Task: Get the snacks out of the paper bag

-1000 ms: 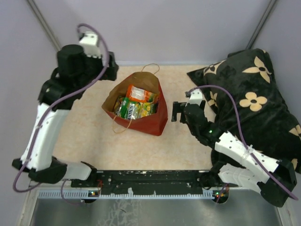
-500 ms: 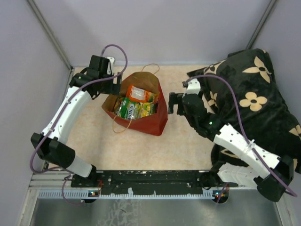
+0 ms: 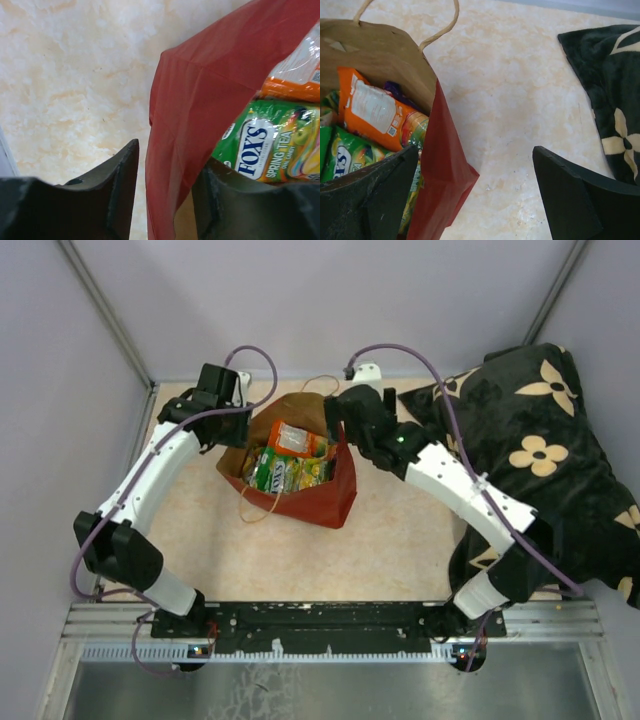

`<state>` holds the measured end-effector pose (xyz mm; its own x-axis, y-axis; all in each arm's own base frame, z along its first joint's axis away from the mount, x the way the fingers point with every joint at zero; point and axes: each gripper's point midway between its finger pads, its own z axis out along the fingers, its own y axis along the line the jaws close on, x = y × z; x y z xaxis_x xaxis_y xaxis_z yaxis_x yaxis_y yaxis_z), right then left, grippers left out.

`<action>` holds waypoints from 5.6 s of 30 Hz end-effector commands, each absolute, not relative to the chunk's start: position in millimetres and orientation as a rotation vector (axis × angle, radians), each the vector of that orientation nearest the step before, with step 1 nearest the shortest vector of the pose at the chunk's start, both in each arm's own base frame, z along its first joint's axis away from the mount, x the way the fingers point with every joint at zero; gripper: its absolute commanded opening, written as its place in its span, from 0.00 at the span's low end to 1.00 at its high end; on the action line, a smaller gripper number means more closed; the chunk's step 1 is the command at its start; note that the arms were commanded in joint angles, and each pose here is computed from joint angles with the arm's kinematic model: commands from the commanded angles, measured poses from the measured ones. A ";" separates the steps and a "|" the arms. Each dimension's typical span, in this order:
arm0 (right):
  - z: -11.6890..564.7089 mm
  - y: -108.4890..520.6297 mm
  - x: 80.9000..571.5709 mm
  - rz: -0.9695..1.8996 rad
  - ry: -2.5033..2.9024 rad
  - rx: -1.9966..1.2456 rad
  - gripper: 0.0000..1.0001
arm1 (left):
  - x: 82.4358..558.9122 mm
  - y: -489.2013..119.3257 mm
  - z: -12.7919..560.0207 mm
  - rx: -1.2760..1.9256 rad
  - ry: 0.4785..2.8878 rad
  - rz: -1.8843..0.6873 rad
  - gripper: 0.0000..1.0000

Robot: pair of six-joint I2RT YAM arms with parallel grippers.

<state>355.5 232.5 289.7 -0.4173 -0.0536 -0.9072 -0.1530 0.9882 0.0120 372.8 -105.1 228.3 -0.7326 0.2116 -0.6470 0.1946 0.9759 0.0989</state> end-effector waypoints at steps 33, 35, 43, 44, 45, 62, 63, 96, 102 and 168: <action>280.6 344.9 376.4 0.340 1.981 -0.672 0.30 | 397.9 -90.5 217.4 0.208 2.451 -0.134 0.07; 280.5 347.7 366.7 0.393 1.958 -0.714 0.16 | 393.4 -110.1 223.5 0.271 2.426 -0.167 0.06; 288.5 357.5 326.2 0.570 1.882 -0.932 0.00 | 398.3 -125.3 234.3 0.240 2.367 -0.221 0.15; 294.0 355.4 318.5 0.595 1.859 -0.946 0.00 | 401.1 -123.6 233.0 0.228 2.370 -0.208 0.15; 300.6 353.0 311.2 0.619 1.835 -0.953 0.00 | 404.7 -121.7 234.4 0.215 2.370 -0.199 0.15; 284.9 368.3 246.2 0.775 1.834 -1.016 0.00 | 412.6 -179.0 253.0 0.369 2.309 -0.359 0.07; 283.2 372.0 242.7 0.784 1.834 -1.030 0.00 | 410.4 -181.0 251.3 0.378 2.311 -0.369 0.07; 366.9 225.8 388.0 0.633 1.822 -0.420 0.11 | 403.7 -184.1 247.0 0.405 2.303 -0.392 0.09; 312.6 248.3 435.5 0.647 1.916 -0.391 0.00 | 402.6 -186.2 245.6 0.411 2.307 -0.395 0.09; 337.5 229.0 299.8 0.875 1.891 -0.023 0.99 | 452.9 -184.9 255.4 0.395 2.262 -0.246 0.03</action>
